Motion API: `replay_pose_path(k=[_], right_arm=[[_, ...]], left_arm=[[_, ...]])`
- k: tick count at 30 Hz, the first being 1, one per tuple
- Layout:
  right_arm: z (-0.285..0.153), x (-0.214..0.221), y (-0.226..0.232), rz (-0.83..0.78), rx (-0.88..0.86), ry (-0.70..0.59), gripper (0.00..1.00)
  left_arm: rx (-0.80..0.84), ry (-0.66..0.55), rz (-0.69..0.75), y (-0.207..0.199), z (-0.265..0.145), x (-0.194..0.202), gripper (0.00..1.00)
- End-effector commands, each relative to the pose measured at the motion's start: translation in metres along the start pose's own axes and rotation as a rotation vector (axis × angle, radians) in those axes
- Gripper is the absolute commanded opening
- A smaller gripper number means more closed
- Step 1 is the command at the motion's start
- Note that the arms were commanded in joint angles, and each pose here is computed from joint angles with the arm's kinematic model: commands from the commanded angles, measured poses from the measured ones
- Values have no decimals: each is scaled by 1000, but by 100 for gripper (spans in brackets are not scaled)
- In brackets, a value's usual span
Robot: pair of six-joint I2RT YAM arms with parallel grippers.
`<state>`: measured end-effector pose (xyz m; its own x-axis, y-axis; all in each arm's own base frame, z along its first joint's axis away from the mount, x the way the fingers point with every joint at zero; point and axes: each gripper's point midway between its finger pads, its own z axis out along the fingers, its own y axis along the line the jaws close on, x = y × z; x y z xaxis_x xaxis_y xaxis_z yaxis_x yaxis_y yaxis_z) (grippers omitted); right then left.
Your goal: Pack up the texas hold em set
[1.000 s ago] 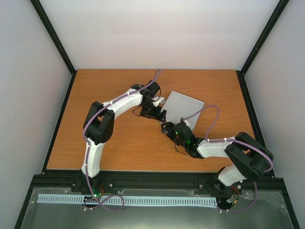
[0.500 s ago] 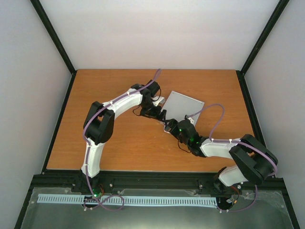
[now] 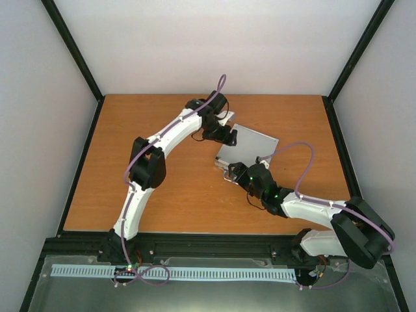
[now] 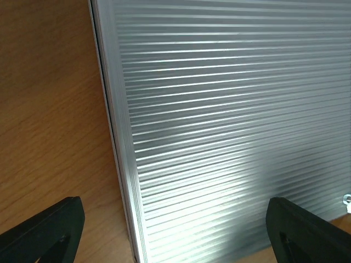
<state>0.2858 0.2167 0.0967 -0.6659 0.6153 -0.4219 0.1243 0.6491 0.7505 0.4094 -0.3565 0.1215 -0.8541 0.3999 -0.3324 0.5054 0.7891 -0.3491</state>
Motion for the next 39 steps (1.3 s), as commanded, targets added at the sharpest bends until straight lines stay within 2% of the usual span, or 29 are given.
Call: replay_pose_path(k=[1,9,14,16,28,39], right_arm=[[-5,-1,-10,-19,33,-6,89],[-5,9,-3,-89,16,66,89],[5,25,10,-140,-21,150,89],[9,29,11,-143,-26,163,89],[27,44,6,-98,-22,213,89],[41,40,1,-81,9,181,90]], left_arm=[[-2,89,-52,7,27,17,93],[-23,104,-76,17,47,19,91],[-48,138,-85,25,56,31,75],[-57,162,-86,29,61,41,72],[-66,210,-91,37,69,65,68],[-64,221,-90,38,71,69,67]])
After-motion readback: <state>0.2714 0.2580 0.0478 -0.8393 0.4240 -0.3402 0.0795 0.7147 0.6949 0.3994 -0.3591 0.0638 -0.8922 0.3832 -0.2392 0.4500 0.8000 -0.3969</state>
